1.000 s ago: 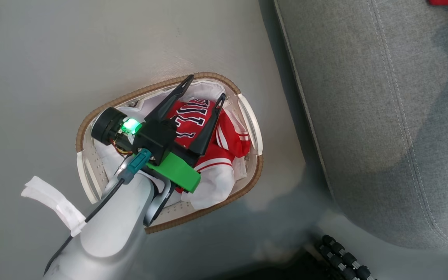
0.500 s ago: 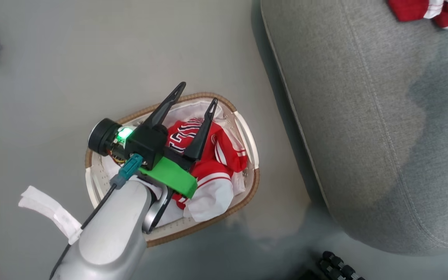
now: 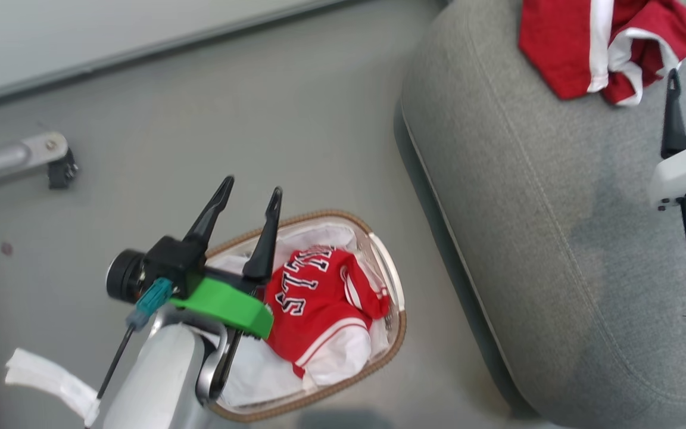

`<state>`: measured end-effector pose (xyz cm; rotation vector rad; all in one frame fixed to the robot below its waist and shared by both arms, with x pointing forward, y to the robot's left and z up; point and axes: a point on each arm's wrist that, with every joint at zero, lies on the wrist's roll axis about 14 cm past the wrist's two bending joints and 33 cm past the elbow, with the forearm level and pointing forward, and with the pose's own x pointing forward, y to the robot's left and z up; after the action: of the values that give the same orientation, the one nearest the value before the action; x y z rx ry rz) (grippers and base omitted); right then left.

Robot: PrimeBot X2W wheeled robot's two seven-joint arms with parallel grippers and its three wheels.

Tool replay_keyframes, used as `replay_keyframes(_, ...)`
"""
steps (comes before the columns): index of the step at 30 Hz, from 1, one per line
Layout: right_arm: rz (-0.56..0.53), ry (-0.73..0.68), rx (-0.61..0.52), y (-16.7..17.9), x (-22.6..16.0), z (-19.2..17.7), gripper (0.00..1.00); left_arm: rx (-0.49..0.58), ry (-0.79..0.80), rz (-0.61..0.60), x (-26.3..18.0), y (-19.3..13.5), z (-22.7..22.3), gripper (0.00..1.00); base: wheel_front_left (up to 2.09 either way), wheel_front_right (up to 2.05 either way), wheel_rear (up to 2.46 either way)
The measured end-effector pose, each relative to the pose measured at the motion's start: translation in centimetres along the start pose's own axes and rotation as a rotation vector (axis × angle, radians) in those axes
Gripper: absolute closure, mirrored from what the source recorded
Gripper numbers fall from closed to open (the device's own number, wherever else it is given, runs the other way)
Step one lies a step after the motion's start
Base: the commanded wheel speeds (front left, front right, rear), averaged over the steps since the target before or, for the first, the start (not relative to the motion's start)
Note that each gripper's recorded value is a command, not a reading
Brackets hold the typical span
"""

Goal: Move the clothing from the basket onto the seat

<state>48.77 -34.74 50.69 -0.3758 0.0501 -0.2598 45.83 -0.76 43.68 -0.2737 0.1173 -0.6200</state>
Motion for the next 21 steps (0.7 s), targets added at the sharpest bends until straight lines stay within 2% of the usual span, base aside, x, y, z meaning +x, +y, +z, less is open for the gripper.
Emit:
replay_keyframes(6,0.069,-0.117,0.058,2.3,-1.6,4.7,0.0,0.015,-0.042,0.1,-3.4,1.1,2.3,0.0,0.0,0.0,0.0)
replay_keyframes(11,0.156,-0.192,0.138,6.0,-3.6,7.7,0.0,0.019,-0.079,0.194,-6.5,2.3,3.8,0.0,0.0,0.0,0.0)
replay_keyframes(21,0.289,-0.216,0.278,11.8,-8.2,8.8,0.0,-0.001,-0.121,0.384,-12.8,5.0,4.5,0.0,0.0,0.0,0.0)
